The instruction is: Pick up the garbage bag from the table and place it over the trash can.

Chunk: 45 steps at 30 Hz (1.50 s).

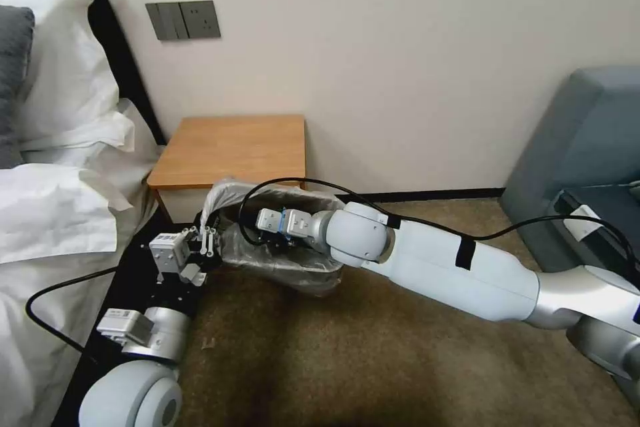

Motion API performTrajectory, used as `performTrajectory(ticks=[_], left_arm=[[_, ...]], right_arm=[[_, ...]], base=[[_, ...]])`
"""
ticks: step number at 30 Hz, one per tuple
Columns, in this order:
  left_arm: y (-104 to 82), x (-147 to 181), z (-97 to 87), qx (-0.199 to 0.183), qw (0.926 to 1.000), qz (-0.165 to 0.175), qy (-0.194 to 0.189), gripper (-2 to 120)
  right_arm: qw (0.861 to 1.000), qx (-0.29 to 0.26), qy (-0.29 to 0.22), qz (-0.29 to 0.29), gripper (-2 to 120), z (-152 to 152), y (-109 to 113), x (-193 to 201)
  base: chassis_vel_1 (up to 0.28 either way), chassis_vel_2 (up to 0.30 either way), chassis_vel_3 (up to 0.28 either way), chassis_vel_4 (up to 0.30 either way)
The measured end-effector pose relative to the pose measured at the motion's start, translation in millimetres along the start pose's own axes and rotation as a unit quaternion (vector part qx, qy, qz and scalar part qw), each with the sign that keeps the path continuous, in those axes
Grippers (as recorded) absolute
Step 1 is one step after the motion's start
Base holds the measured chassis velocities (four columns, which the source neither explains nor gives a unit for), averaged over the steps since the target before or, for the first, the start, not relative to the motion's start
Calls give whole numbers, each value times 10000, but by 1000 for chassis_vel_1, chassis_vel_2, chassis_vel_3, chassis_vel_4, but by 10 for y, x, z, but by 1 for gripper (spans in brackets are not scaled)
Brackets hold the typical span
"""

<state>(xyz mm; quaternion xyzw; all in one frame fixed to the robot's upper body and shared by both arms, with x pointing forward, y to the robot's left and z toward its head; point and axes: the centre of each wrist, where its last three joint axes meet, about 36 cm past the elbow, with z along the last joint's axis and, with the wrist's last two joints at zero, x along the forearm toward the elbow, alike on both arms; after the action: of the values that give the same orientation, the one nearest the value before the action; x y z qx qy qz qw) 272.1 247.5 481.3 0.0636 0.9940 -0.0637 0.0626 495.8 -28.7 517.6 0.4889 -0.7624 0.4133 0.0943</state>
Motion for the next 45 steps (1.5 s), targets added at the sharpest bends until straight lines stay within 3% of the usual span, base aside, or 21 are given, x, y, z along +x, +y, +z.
performTrajectory(ticks=[21,45], left_arm=[[-24,-2,12,-57,9999,108,-96,9],[155,-70,305,161,9992,-286,244,9]], right_arm=[[9989,-127,442,128,0,-29,46,-79],[9972,-658,-338,122,0,-333,140,602]], base=[[0,0,0,0],[0,0,0,0]])
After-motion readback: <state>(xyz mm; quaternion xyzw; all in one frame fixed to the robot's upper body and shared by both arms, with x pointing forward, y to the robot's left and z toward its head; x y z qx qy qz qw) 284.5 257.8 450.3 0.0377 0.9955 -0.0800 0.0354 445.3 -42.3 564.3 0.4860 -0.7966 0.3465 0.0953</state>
